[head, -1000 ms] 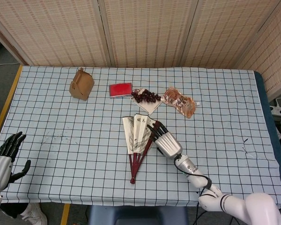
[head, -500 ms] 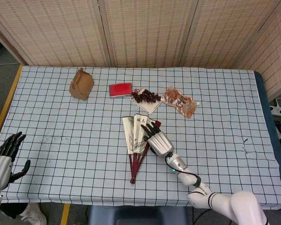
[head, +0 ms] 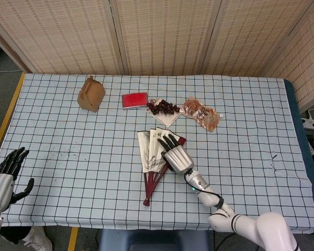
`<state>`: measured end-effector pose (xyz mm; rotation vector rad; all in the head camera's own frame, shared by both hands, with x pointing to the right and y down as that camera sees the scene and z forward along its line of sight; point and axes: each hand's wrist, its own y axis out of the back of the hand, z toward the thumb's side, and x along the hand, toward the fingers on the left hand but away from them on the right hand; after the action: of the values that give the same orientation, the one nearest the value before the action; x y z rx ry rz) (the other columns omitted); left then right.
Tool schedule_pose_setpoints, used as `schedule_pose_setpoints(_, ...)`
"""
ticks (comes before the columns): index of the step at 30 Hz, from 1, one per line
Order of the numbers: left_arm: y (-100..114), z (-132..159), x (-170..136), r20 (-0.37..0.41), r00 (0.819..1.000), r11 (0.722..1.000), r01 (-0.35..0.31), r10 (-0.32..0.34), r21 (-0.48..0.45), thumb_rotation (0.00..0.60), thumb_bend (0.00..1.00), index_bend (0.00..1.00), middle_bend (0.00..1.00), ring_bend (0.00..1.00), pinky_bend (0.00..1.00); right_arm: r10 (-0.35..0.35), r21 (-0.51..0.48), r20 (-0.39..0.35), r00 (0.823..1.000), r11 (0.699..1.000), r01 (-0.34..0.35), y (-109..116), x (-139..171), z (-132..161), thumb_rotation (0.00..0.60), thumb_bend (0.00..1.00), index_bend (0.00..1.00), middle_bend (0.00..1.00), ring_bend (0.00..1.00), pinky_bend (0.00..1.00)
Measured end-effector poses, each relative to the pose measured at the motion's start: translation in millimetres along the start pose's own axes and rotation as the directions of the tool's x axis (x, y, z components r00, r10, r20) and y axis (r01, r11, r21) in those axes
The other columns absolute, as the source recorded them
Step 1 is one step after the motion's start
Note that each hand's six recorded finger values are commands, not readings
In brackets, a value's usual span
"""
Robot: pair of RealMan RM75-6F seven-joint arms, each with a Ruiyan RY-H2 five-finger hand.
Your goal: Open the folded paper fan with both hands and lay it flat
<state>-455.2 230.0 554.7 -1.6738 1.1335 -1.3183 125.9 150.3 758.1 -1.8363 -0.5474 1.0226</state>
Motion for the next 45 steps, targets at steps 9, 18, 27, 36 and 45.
schedule_pose_setpoints(9,-4,-3,2,-0.012,1.0,0.999,0.011,-0.012,-0.051,0.6,0.47,0.27,0.0,0.0,0.19,-0.06,-0.168,-0.006,0.998,0.984,0.058,34,0,12,0.6,0.52,0.71,0.1,0.0,0.0)
schedule_pose_setpoints(18,-25,-7,9,-0.035,0.998,0.983,0.048,-0.055,-0.178,0.6,0.5,0.51,0.06,0.0,0.18,-0.098,-0.423,0.069,0.993,0.898,0.118,84,-11,12,0.6,0.52,0.72,0.11,0.0,0.0)
schedule_pose_setpoints(27,-64,21,23,0.017,0.993,0.897,0.11,-0.114,-0.427,0.6,0.44,0.28,0.01,0.0,0.17,-0.133,-0.55,0.08,0.988,0.821,0.155,122,-19,30,0.6,0.52,0.73,0.12,0.0,0.0)
schedule_pose_setpoints(36,-109,78,28,0.107,0.958,0.734,0.272,-0.265,-0.623,0.6,0.44,0.16,0.0,0.0,0.16,-0.125,-0.575,0.121,0.985,0.8,0.172,131,-21,30,0.6,0.52,0.75,0.13,0.0,0.0)
schedule_pose_setpoints(45,-121,90,30,0.077,0.961,0.713,0.248,-0.264,-0.655,0.6,0.44,0.21,0.0,0.0,0.16,-0.147,-0.705,0.221,0.964,0.659,0.262,142,-28,18,0.6,0.53,0.75,0.13,0.0,0.0)
